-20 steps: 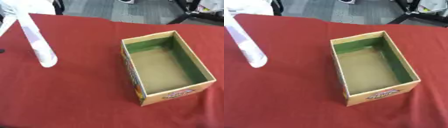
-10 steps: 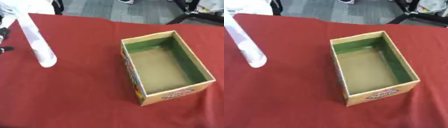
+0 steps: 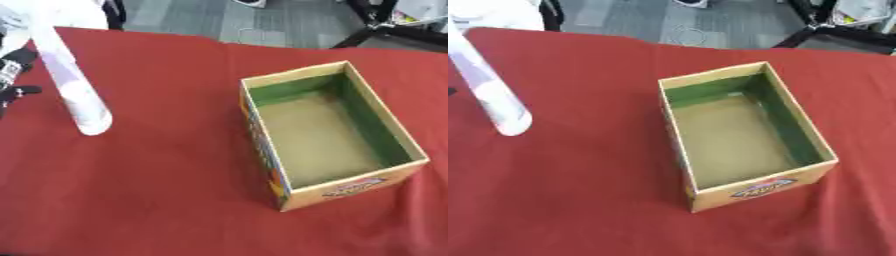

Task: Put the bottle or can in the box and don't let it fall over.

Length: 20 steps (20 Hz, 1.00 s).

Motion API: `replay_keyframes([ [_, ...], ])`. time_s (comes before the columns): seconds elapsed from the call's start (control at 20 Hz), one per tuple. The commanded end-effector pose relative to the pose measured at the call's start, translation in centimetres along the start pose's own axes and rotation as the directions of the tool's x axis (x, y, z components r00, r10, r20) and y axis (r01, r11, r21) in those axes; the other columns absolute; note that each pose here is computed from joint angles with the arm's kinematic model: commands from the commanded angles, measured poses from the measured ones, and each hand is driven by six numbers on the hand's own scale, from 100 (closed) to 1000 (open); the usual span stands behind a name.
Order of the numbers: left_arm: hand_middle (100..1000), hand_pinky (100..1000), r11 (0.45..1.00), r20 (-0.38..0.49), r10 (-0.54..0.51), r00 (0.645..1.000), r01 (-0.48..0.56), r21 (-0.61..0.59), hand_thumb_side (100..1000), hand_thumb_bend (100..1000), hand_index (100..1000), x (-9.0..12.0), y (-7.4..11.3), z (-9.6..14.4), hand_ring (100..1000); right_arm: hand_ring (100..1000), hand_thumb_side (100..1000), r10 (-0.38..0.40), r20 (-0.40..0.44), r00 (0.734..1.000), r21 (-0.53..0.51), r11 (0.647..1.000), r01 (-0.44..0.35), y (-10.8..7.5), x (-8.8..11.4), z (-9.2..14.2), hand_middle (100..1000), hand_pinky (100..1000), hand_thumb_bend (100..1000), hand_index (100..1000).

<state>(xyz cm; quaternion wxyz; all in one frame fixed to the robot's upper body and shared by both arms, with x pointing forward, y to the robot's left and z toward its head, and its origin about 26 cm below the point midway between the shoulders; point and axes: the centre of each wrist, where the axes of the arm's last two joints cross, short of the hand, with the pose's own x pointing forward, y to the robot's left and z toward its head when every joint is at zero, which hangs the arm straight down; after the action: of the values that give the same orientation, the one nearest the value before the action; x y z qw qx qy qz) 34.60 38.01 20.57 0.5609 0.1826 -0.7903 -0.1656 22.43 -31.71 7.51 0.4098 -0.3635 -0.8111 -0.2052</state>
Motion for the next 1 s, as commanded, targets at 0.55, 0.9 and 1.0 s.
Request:
replay_keyframes([
  [0.55, 1000, 872, 0.997, 0.045, -0.082, 0.996, 0.082, -0.010, 1000, 606, 909, 0.91, 1.33, -0.27, 1000, 699, 809, -0.003, 0.021, 1.000, 0.013, 1.000, 0.003, -0.20, 0.45, -0.48, 795, 592, 100, 814],
  [0.9, 1000, 892, 0.993, 0.041, -0.105, 0.994, 0.107, -0.052, 925, 540, 927, 0.52, 1.40, -0.35, 1000, 699, 808, -0.004, 0.019, 1.000, 0.015, 1.000, 0.003, -0.14, 0.45, -0.41, 795, 592, 100, 813],
  [1.0, 1000, 891, 0.992, 0.048, -0.104, 0.993, 0.107, -0.065, 891, 509, 926, 0.52, 1.43, -0.36, 1000, 699, 809, -0.004, 0.018, 1.000, 0.014, 1.000, 0.003, -0.12, 0.46, -0.41, 795, 592, 100, 813],
])
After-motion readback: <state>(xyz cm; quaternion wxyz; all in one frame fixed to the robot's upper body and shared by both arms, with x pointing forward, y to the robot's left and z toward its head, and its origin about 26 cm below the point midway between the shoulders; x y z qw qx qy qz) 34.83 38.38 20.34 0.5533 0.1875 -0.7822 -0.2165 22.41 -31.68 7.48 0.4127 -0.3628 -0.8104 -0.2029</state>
